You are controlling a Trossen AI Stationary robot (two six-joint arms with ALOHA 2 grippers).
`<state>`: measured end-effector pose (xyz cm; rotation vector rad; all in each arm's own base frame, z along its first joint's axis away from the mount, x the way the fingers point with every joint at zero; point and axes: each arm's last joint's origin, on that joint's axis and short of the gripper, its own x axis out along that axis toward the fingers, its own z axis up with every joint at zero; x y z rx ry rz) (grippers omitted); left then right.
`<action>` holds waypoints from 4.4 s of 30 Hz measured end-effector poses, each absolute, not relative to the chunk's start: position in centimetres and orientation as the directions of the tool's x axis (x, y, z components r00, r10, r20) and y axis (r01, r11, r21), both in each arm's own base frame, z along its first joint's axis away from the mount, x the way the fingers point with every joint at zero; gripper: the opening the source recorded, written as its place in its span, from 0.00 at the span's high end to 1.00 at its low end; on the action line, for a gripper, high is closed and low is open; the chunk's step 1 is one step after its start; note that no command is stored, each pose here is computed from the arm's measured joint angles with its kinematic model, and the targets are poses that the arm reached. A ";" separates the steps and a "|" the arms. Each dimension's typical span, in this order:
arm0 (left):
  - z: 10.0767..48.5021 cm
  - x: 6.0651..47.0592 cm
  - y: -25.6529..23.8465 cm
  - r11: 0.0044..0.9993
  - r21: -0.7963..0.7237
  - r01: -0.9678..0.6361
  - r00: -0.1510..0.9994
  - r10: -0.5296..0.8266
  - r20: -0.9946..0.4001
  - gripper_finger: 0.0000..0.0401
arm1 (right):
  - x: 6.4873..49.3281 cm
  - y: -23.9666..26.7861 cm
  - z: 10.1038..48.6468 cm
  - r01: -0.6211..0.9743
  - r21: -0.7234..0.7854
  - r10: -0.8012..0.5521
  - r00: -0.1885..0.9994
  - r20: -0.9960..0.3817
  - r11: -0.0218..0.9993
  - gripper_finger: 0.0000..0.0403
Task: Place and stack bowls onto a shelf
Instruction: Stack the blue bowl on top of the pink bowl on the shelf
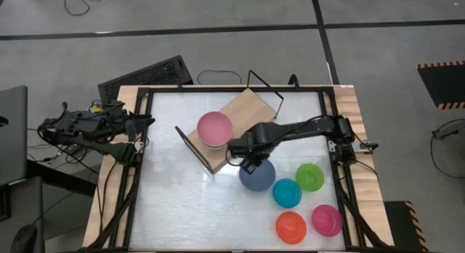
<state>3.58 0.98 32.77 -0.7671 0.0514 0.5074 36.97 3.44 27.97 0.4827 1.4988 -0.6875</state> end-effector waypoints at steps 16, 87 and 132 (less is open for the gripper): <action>32.5 3.5 0.9 0.613 -0.639 -0.465 0.880 0.400 -0.256 0.39 | 35.4 2.4 20.4 0.648 -0.103 0.019 -0.179 -0.984 0.755 0.29; 32.1 3.4 1.1 0.563 -0.658 -0.501 0.857 0.430 -0.284 0.39 | 42.9 -11.5 32.3 0.711 0.247 -0.075 0.389 -0.918 0.658 0.81; 31.9 3.3 1.1 0.551 -0.658 -0.513 0.851 0.426 -0.306 0.39 | 42.3 -8.2 38.1 0.623 0.092 -0.371 0.571 -0.732 0.777 0.96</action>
